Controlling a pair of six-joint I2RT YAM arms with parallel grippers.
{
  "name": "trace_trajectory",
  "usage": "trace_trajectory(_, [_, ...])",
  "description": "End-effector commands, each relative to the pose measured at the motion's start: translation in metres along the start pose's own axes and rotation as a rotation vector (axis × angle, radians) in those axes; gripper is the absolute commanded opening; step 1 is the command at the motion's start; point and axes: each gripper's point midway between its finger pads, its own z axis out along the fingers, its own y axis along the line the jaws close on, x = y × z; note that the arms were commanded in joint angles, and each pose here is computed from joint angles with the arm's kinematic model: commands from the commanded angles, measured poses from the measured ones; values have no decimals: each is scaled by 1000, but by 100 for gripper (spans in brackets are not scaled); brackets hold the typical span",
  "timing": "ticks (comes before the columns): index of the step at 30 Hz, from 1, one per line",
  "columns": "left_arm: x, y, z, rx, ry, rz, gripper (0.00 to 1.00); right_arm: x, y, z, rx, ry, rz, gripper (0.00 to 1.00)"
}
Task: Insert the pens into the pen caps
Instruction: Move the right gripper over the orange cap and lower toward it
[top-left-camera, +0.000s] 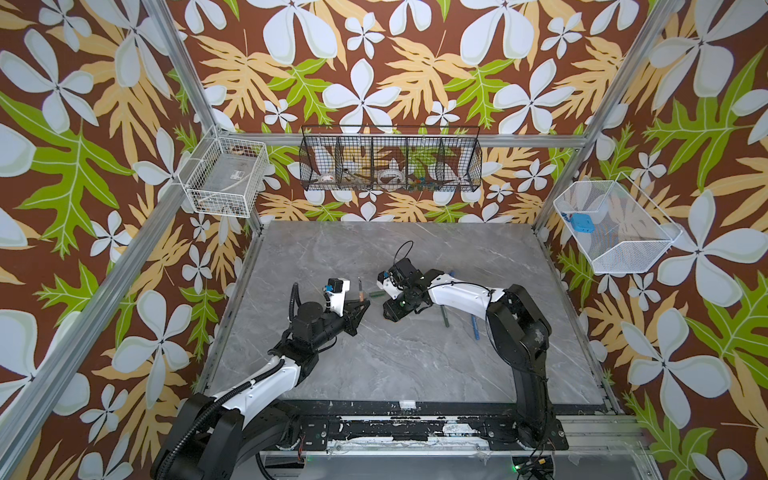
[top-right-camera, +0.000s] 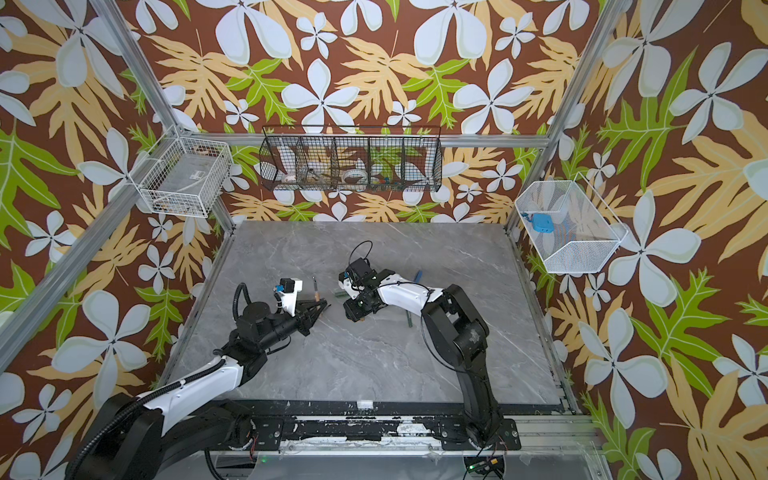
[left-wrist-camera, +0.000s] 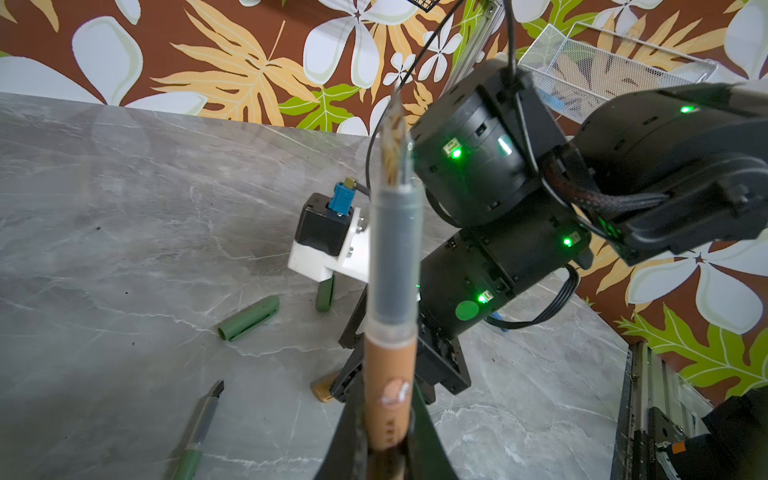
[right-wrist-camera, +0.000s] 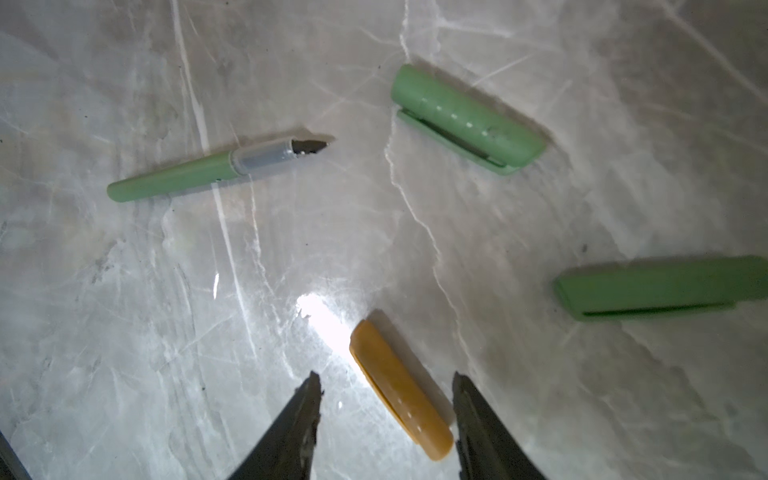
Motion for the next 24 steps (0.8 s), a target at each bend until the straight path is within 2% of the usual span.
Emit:
trace_trajectory(1, [-6,-4,1,22,-23,10,0,1,4,8,-12,23,-20,52])
trace_trajectory(11, [-6,-4,1,22,-20,14,0,-7,6,22,-16,38,-50,52])
trace_trajectory(15, [-6,-5,1,24,-18,11,0,1,21,23,-72,60,-99,52])
trace_trajectory(22, [-6,-6,1,28,-18,10,0,17,29,13,-100,75,-105,51])
trace_trajectory(24, [-6,-6,1,30,-19,9,0,24,37,9,-108,83,-146,51])
